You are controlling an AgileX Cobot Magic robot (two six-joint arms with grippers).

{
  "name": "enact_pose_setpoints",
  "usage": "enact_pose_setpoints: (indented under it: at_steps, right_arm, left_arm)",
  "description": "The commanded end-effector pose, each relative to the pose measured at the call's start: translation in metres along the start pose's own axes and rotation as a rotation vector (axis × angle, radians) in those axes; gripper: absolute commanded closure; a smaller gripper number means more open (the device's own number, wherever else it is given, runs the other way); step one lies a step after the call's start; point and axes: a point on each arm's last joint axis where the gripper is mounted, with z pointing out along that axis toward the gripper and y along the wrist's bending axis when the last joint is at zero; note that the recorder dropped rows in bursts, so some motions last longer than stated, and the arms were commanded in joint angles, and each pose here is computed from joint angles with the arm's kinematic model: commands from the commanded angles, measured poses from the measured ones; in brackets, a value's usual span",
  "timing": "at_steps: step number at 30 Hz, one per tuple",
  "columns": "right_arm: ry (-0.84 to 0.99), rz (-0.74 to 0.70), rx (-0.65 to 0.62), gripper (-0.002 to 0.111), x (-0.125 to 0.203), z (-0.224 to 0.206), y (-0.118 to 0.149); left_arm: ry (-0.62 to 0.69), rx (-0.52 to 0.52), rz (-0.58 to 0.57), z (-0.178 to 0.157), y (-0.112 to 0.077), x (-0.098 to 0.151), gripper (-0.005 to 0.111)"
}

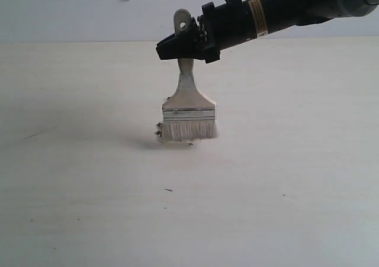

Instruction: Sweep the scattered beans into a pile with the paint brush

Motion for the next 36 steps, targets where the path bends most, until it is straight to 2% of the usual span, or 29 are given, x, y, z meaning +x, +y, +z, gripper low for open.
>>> enact_pose_setpoints:
  at_steps: [1, 6, 11, 15, 18, 25, 32, 36]
  right_arm:
    - [-0.024, -0.071, 0.012, 0.108, -0.018, -0.006, 0.006]
    - [-0.033, -0.168, 0.021, 0.108, -0.027, -0.008, 0.005]
    - [-0.035, -0.366, 0.061, 0.108, -0.027, -0.008, 0.001]
    - [-0.147, -0.427, 0.194, 0.108, -0.038, -0.019, -0.011]
    - [-0.158, -0.416, 0.226, 0.108, -0.040, -0.026, -0.030]
    - [-0.141, -0.334, 0.203, 0.108, -0.024, -0.027, -0.079]
    - [-0.136, -0.293, 0.195, 0.108, -0.011, -0.010, -0.106]
    - [-0.092, -0.281, 0.186, 0.108, -0.011, -0.001, -0.106]
  left_arm:
    - [-0.009, 0.002, -0.003, 0.000, 0.000, 0.000, 0.107]
    - [-0.009, 0.002, -0.003, 0.000, 0.000, 0.000, 0.107]
    - [-0.009, 0.002, -0.003, 0.000, 0.000, 0.000, 0.107]
    - [-0.009, 0.002, -0.003, 0.000, 0.000, 0.000, 0.107]
    - [-0.009, 0.002, -0.003, 0.000, 0.000, 0.000, 0.107]
    - [-0.009, 0.002, -0.003, 0.000, 0.000, 0.000, 0.107]
    - [-0.009, 0.002, -0.003, 0.000, 0.000, 0.000, 0.107]
    - [-0.009, 0.002, -0.003, 0.000, 0.000, 0.000, 0.107]
